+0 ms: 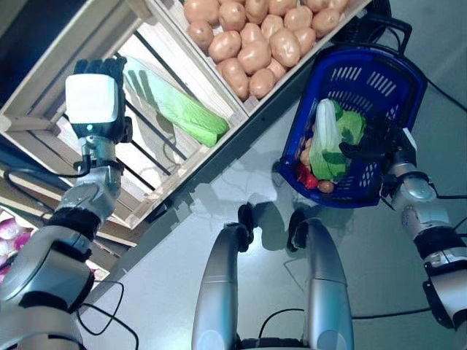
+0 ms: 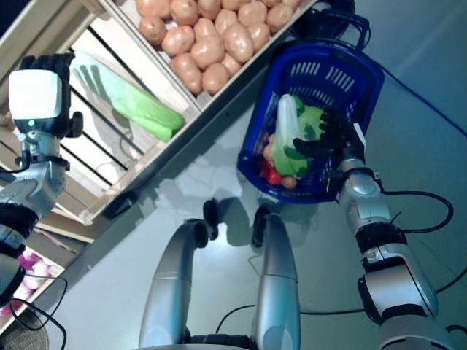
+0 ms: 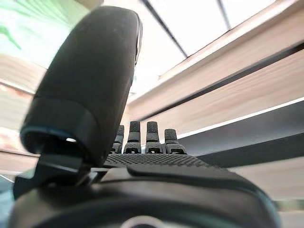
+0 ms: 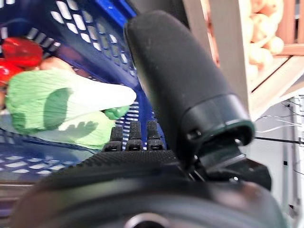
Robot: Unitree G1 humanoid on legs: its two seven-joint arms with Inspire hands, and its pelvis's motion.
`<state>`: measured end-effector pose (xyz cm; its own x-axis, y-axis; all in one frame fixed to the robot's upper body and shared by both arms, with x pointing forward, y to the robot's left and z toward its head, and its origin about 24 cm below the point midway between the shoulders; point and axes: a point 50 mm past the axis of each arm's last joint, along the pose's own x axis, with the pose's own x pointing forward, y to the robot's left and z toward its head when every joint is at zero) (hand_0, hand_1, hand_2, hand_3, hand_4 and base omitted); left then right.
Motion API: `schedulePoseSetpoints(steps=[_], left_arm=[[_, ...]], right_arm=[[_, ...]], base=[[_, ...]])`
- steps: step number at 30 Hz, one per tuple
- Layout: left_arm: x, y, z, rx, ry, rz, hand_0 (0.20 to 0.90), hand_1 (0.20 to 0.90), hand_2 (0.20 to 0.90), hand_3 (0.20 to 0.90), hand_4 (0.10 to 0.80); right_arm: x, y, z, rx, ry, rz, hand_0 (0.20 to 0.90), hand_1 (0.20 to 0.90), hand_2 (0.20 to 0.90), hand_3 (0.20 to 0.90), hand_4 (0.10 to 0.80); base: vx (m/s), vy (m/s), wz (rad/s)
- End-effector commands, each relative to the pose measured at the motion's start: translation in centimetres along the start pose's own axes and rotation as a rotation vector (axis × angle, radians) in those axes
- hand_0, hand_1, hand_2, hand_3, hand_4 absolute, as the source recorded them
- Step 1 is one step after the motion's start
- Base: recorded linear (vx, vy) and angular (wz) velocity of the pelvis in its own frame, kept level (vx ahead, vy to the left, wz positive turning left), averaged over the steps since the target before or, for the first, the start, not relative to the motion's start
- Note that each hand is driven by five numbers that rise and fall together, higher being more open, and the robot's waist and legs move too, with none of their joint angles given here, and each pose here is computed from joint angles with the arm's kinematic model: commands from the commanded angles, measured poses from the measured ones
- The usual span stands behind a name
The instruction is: Put vegetables into the basket
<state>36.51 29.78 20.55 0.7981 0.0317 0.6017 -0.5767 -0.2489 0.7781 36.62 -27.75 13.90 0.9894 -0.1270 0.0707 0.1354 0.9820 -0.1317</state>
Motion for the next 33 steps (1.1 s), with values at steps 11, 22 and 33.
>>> schedulePoseSetpoints(steps=[11,22,33], left_arm=[[3.6,6.2,-5.9,0.335,0.140,0.161,0.900,0.900,0.900,0.900,0.800],[3.2,6.0,-8.1,0.402,0.276,0.041,0.900,0.900,0.900,0.900,0.800],[1.6,5.8,-10.9,0.439,0.381,-0.112,0.900,0.900,0.900,0.900,0.800]], right_arm=[[0.3,-2.5,7.3,-0.036,-0.316,0.040,0.900,0.900,0.900,0.900,0.800],[0.3,-2.0,8.3,-0.057,-0.350,0.055,0.900,0.900,0.900,0.900,0.800],[-0.2,-2.9,8.9,-0.091,-0.362,0.053,0.900,0.900,0.900,0.900,0.800]], base=[[-0.003,0.072,-0.06],[0.015,0.061,0.03],[0.012,0.072,0.00]])
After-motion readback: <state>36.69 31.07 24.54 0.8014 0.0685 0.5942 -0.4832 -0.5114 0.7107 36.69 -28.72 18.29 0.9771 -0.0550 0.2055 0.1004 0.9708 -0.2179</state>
